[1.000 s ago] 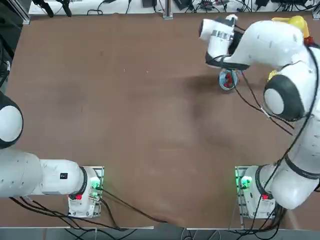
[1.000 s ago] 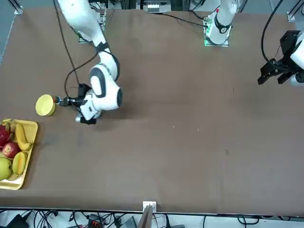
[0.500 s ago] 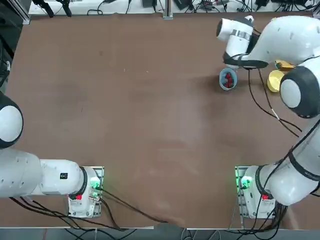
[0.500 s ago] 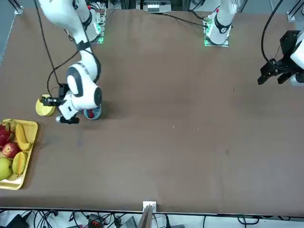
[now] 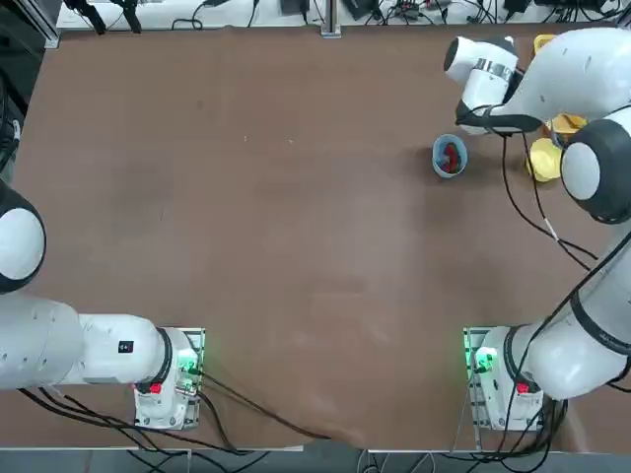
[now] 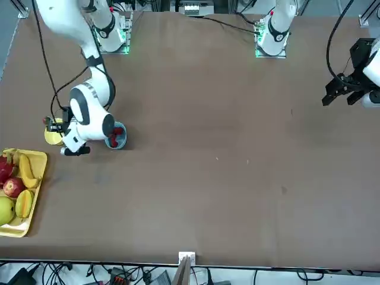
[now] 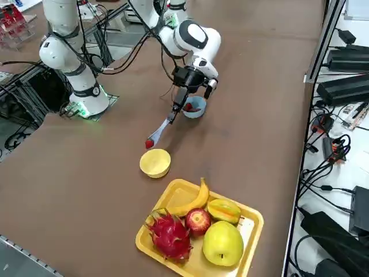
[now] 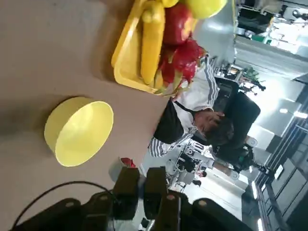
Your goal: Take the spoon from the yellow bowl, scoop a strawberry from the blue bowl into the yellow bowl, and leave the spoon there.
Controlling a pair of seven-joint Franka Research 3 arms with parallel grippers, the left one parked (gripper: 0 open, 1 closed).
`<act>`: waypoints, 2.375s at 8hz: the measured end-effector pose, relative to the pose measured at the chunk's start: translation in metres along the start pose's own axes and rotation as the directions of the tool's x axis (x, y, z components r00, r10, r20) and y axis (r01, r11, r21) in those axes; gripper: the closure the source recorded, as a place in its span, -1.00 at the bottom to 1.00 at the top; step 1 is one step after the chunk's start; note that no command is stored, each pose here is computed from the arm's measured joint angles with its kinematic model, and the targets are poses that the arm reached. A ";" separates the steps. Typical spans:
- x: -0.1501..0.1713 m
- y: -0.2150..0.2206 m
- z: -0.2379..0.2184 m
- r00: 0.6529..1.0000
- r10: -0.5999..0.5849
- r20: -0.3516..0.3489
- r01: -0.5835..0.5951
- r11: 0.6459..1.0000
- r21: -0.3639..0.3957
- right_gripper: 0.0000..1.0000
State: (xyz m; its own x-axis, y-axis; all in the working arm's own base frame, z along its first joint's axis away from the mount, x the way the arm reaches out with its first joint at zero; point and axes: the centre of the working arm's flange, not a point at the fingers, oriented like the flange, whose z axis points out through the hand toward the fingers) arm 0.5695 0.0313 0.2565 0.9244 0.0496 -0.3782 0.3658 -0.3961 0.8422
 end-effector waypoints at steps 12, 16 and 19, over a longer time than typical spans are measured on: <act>0.045 -0.034 0.011 0.849 -0.528 -0.014 0.528 0.849 0.003 0.80; 0.049 -0.035 -0.001 0.857 -0.515 -0.016 0.515 0.855 0.056 0.80; 0.048 -0.016 -0.006 0.923 -0.382 0.049 0.378 0.923 0.064 0.80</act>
State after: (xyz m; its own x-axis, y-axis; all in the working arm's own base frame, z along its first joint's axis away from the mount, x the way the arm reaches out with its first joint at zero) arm 0.6086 0.0454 0.2275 0.7084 0.1523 -0.6892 0.6806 -0.4061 0.6098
